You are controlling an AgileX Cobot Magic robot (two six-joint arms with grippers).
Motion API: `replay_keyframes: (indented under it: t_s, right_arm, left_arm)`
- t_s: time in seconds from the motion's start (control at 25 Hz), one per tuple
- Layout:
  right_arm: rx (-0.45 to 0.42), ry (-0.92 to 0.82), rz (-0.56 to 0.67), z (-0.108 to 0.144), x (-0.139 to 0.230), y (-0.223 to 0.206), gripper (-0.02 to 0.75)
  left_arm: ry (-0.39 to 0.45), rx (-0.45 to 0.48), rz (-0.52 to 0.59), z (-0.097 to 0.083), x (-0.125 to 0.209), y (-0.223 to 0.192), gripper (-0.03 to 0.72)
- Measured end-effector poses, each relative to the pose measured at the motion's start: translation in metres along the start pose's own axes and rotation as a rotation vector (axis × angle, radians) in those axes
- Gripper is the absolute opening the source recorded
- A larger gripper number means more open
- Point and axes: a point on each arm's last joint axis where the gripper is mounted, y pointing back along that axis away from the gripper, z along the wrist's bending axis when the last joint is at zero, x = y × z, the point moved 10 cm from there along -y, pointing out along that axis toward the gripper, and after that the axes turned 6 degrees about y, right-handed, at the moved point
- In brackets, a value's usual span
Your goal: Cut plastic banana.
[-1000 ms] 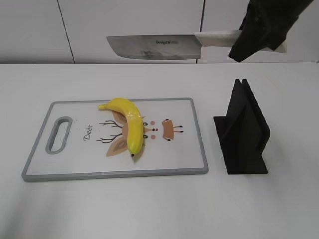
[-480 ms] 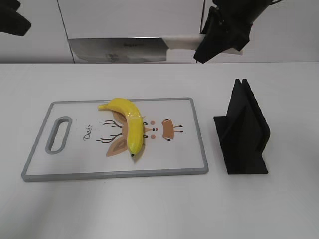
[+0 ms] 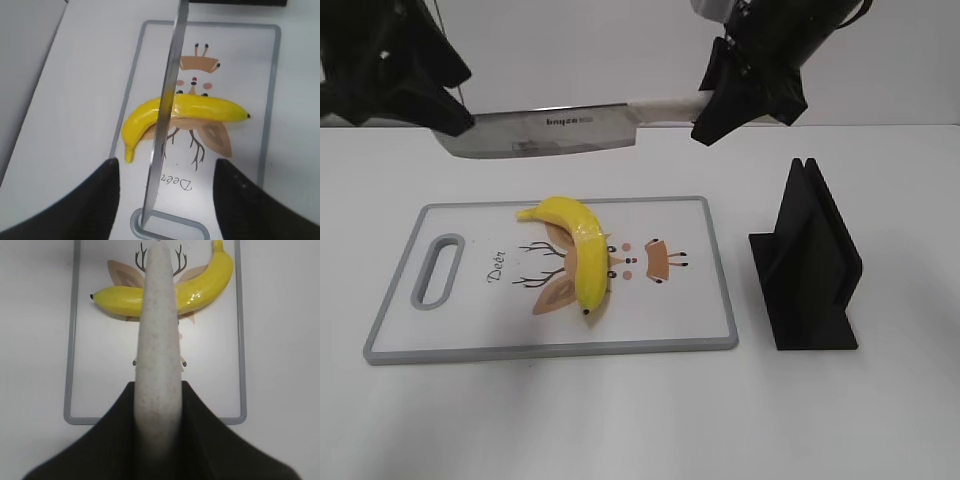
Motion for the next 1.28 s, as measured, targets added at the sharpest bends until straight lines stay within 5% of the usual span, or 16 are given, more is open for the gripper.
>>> replay_keyframes:
  t_s: [0.44, 0.52, 0.68, 0.76, 1.28]
  right_arm:
    - [-0.01, 0.049, -0.041, 0.0, -0.007, -0.004, 0.169]
    - [-0.008, 0.053, -0.054, 0.0, -0.01, -0.004, 0.169]
    - [-0.003, 0.054, -0.056, -0.001, -0.01, -0.004, 0.169]
    - [-0.002, 0.053, -0.056, -0.002, -0.01, -0.005, 0.169]
    - [-0.019, -0.004, 0.014, -0.013, 0.024, -0.044, 0.169]
  left_arm:
    - [-0.021, 0.041, 0.073, 0.006, 0.016, -0.05, 0.488]
    - [-0.022, 0.042, 0.084, 0.007, 0.02, -0.054, 0.403]
    - [-0.025, 0.051, 0.093, 0.006, 0.022, -0.056, 0.094]
    - [-0.027, 0.056, 0.093, 0.005, 0.022, -0.056, 0.031]
    - [0.008, 0.081, 0.14, 0.013, 0.049, -0.099, 0.0]
